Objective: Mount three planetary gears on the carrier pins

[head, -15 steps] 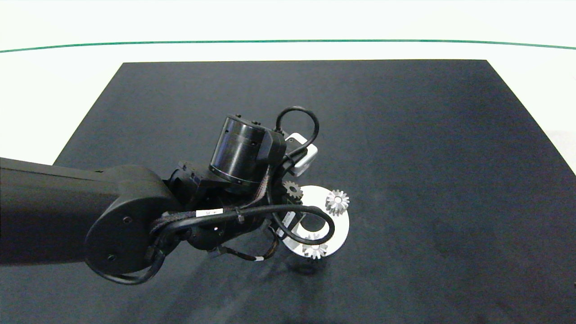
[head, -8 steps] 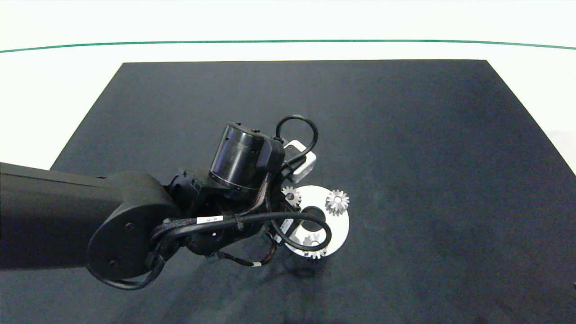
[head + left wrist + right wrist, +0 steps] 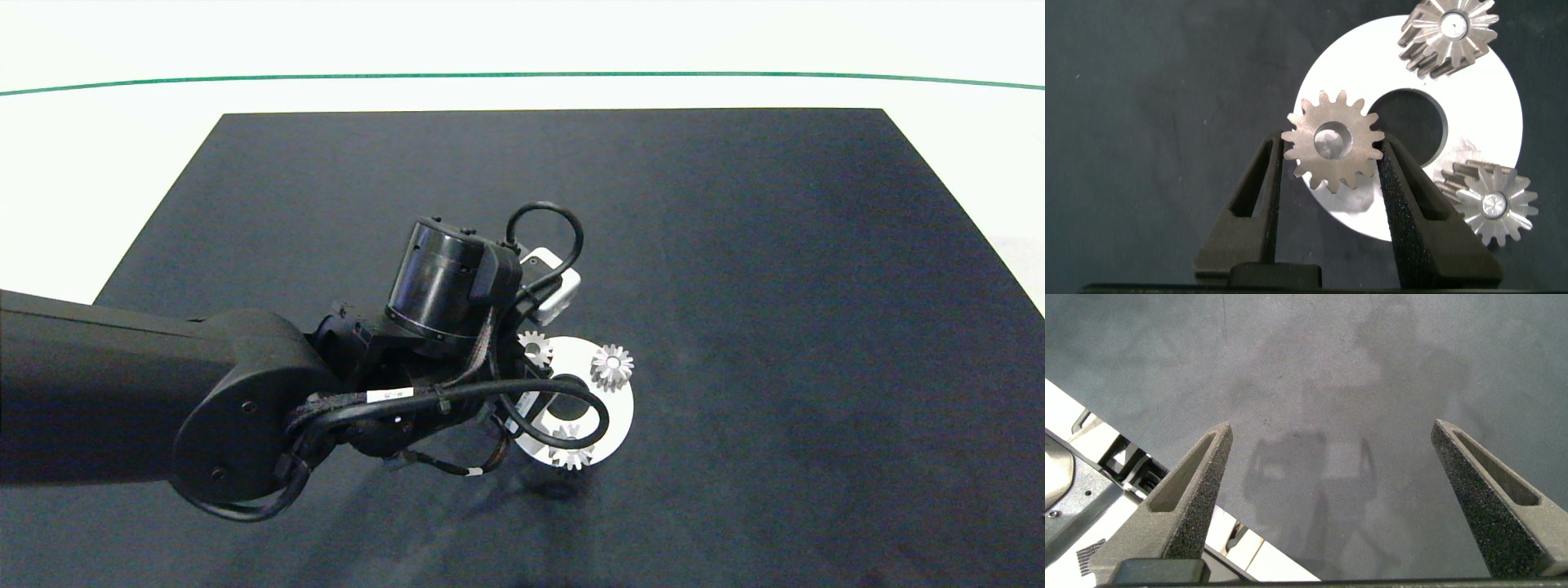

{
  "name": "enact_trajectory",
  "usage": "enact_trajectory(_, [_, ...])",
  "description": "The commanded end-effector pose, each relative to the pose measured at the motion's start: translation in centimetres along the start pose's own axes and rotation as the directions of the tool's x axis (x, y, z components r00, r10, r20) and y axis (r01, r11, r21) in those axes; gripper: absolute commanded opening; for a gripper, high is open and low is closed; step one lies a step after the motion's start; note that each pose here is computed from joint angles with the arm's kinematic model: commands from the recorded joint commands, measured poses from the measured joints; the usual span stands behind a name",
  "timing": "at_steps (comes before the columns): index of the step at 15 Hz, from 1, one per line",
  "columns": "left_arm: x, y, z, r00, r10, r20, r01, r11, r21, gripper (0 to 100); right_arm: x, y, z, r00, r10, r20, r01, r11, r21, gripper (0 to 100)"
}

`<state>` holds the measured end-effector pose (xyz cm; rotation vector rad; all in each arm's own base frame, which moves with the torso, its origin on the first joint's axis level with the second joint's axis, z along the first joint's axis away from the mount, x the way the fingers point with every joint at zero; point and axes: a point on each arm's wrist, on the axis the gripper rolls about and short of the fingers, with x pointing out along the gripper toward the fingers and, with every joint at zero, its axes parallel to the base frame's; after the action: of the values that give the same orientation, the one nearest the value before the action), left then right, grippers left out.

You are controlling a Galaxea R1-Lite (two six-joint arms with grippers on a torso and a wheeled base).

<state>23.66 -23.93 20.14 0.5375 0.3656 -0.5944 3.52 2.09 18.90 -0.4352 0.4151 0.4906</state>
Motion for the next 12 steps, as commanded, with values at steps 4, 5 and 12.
enact_trajectory(4, [0.39, 0.04, -0.52, 1.000, -0.012, -0.014, 0.012, 1.000, 0.005, 0, -0.01, 0.02, -0.03, 1.000, 0.003, -0.002, -0.003, 1.000, -0.003, 100])
enact_trajectory(5, [0.35, 0.12, -0.47, 1.000, -0.010, -0.012, 0.010, 1.000, 0.005, 0, -0.01, 0.03, -0.03, 1.000, 0.005, -0.002, -0.005, 1.000, -0.004, 100])
enact_trajectory(12, [0.00, 0.74, -0.53, 1.000, 0.001, -0.007, -0.001, 1.000, -0.003, 0, 0.03, 0.05, -0.10, 1.000, 0.005, -0.005, -0.005, 1.000, -0.005, 100])
